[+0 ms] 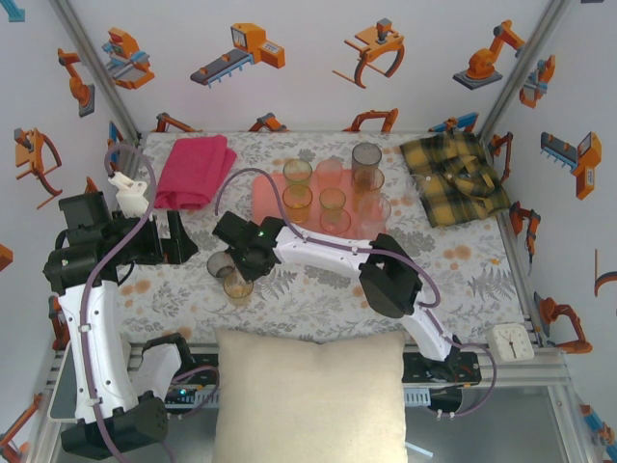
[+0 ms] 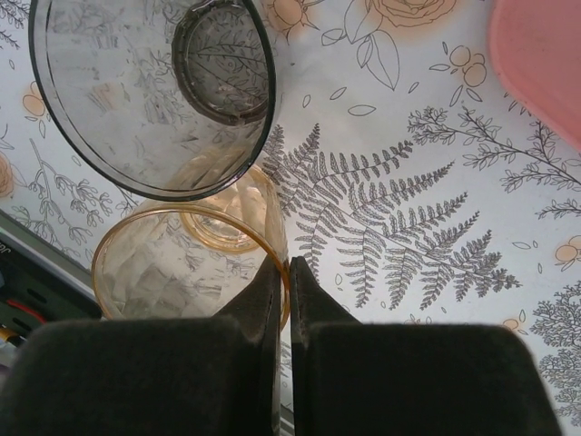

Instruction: Place the glasses into the tray

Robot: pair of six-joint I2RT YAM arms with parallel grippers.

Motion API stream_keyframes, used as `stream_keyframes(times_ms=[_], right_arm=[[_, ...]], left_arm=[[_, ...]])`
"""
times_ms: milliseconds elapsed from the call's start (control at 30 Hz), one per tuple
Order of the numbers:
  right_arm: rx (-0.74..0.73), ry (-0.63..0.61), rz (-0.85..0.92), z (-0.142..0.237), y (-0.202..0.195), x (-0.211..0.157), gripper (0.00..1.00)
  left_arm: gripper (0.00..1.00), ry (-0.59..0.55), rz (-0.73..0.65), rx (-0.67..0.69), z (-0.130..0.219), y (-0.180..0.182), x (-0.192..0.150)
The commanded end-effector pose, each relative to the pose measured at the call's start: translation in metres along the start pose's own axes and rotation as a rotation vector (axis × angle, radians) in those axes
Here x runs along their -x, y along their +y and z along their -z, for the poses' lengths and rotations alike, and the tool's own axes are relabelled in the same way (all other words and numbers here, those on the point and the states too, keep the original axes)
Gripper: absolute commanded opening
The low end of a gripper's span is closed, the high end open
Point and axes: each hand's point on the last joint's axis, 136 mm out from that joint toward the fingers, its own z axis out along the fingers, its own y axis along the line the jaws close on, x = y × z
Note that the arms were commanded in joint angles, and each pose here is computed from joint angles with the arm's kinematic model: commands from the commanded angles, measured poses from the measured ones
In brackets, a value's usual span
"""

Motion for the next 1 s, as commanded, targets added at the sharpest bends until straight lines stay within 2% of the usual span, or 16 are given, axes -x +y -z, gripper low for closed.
stream_keyframes(times_ms=[0, 533, 967], right_arm=[[-0.016, -0.036, 0.018, 0.023, -0.002, 0.006, 0.03], [-0.048, -0.080, 0.002, 0.061, -0.031, 0.019, 0.03], [-0.196, -0.114, -0.073, 0.095, -0.120, 0.026, 0.03]], left_arm=[[0.97, -0.021, 0.007, -0.013, 0.002, -0.003, 0.004], [0.97, -0.024, 0.010, -0.015, 0.003, -0.002, 0.006], [0.97, -0.029, 0.006, -0.011, 0.004, -0.003, 0.006]])
